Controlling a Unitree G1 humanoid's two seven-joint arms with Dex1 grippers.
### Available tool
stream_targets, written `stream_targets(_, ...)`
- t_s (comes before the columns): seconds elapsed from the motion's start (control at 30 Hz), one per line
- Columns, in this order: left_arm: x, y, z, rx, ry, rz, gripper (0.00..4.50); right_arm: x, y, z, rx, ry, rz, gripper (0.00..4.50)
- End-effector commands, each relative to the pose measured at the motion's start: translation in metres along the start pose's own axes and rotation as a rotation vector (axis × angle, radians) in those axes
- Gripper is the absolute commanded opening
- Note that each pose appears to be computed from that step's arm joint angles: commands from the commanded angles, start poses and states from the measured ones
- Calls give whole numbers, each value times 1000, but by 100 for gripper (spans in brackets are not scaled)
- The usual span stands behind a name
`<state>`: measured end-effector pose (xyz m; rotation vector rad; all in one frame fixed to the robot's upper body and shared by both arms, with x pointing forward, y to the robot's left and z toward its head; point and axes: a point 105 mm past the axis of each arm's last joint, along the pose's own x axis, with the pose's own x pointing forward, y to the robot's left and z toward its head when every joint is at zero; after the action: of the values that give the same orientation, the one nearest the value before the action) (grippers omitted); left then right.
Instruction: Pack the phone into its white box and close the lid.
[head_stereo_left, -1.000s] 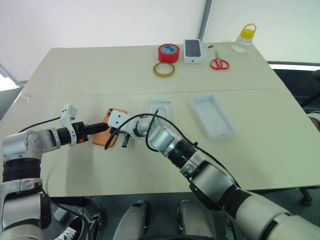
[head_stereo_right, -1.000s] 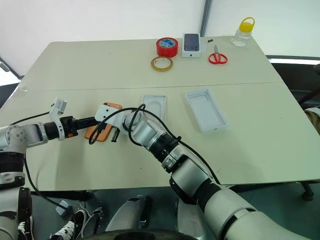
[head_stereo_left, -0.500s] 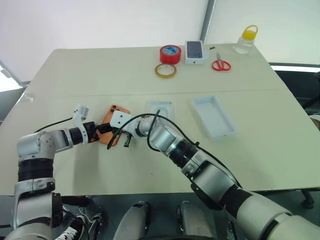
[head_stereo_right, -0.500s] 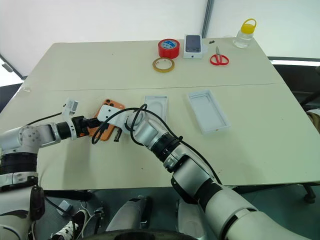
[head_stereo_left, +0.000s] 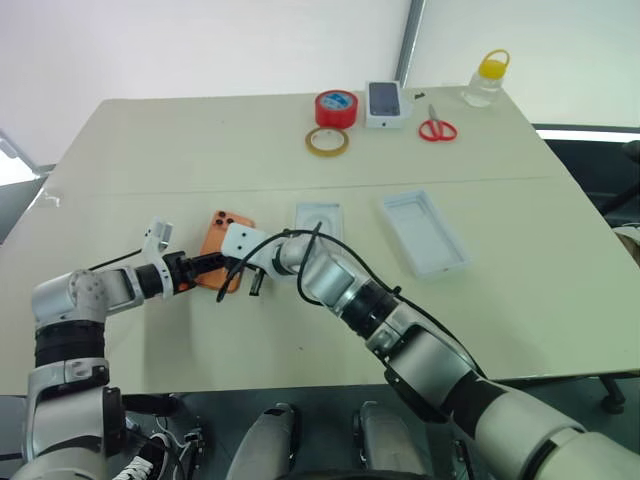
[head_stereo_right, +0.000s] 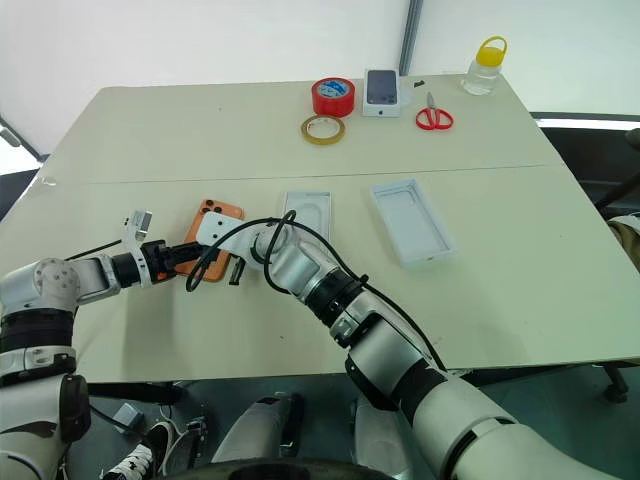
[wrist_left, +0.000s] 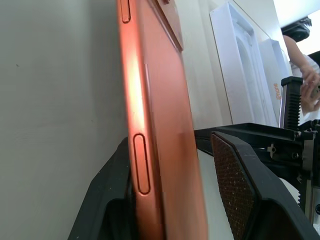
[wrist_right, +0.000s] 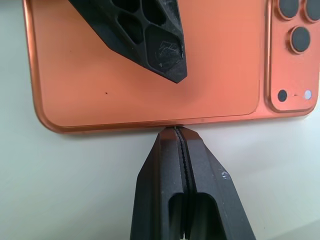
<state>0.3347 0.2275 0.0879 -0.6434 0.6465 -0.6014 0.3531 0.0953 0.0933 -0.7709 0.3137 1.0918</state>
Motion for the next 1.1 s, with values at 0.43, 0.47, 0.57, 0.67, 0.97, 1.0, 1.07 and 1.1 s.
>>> stream_targets(0.43,-1,4,-12,-71,20,11,2,-3,6,5,-29,-20,16,0)
stream_targets(0.47,-2,4,-12,-72,20,10,2,-3,6,5,-28,-21,16,0)
stream_targets(0.57,-2,4,-14,-77,22,14,2,-4,4,7,-28,-27,13,0)
stream_targets(0.67,-2,4,-14,-91,14,10,2,-5,3,10,-33,-48,11,0)
stream_targets(0.97,-9,-12,15,-112,-187,-96,2,-39,-18,55,-75,-364,-89,0)
stream_targets(1.0,-11,-14,17,-144,-210,-124,2,-46,-22,60,-90,-403,-109,0)
stream_targets(1.07,-13,-21,20,-184,-256,-182,2,-56,-27,62,-74,-449,-104,0)
stream_targets(1.1,-11,-22,16,-183,-258,-183,2,-62,-30,60,-59,-461,-93,0)
